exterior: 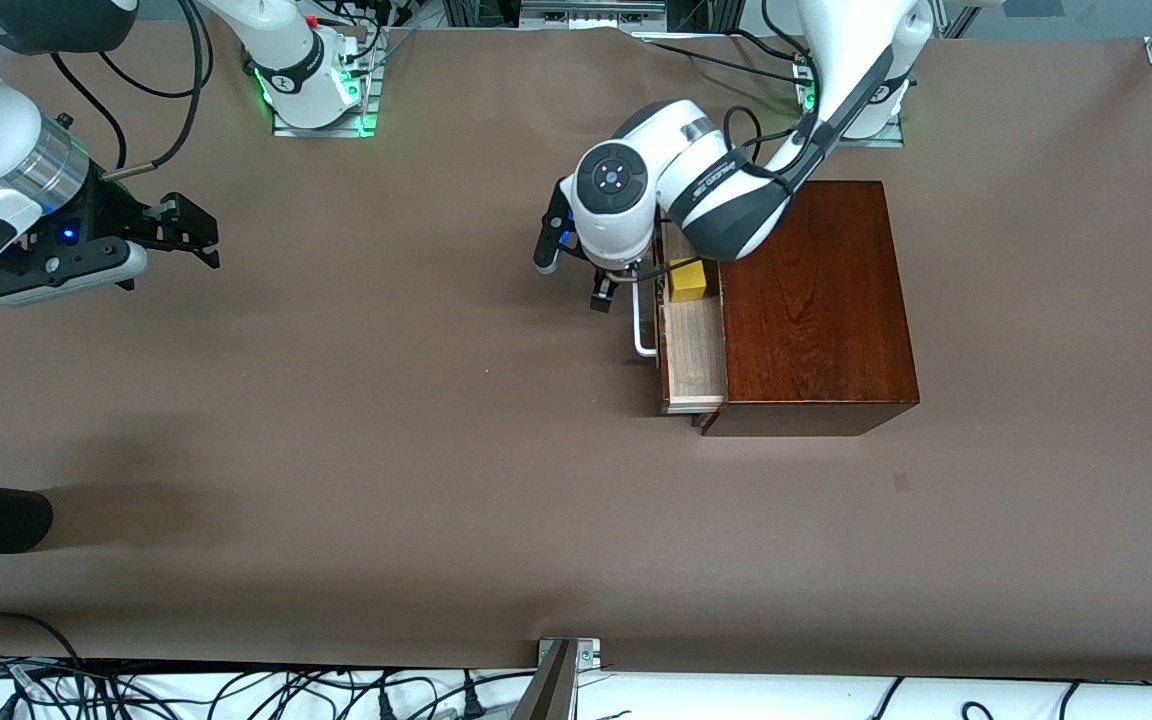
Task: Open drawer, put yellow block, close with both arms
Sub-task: 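Push the drawer shut into the box with the left gripper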
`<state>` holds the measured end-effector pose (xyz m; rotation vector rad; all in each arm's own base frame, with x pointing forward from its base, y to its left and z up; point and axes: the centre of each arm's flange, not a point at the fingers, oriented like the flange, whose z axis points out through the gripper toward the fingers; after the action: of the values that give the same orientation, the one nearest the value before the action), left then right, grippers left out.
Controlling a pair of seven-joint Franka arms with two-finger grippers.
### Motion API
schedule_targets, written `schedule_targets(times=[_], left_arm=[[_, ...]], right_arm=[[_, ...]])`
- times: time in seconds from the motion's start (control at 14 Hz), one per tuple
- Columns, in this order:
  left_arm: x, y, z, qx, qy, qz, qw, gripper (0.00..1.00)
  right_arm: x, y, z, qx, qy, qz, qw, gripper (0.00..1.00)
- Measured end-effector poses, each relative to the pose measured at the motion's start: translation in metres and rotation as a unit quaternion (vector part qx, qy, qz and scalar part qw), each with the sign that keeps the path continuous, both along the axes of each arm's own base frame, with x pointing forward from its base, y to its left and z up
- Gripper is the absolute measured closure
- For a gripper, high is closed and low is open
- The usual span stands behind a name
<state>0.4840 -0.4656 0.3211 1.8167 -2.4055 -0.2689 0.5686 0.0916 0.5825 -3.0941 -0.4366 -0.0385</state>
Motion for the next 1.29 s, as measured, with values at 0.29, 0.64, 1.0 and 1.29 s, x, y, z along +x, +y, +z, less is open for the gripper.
schedule_targets(times=[0.29, 0.64, 1.0, 1.29], left_arm=[[0.006, 0.014, -0.02, 0.044, 0.0, -0.014, 0.999, 0.0], [0.011, 0.024, -0.02, 0.057, 0.008, -0.009, 0.998, 0.0], [0.023, 0.048, -0.021, 0.08, 0.03, 0.01, 0.996, 0.0], [0.048, 0.09, -0.024, 0.095, 0.046, 0.044, 0.993, 0.0]], right_arm=[[0.002, -0.014, 0.004, 0.0, -0.003, -0.013, 1.0, 0.0], [0.007, -0.049, 0.009, 0.0, -0.009, -0.045, 0.999, 0.0], [0.007, -0.041, 0.016, 0.001, -0.017, -0.039, 0.999, 0.0], [0.008, -0.04, 0.023, 0.002, -0.024, -0.039, 0.999, 0.0]])
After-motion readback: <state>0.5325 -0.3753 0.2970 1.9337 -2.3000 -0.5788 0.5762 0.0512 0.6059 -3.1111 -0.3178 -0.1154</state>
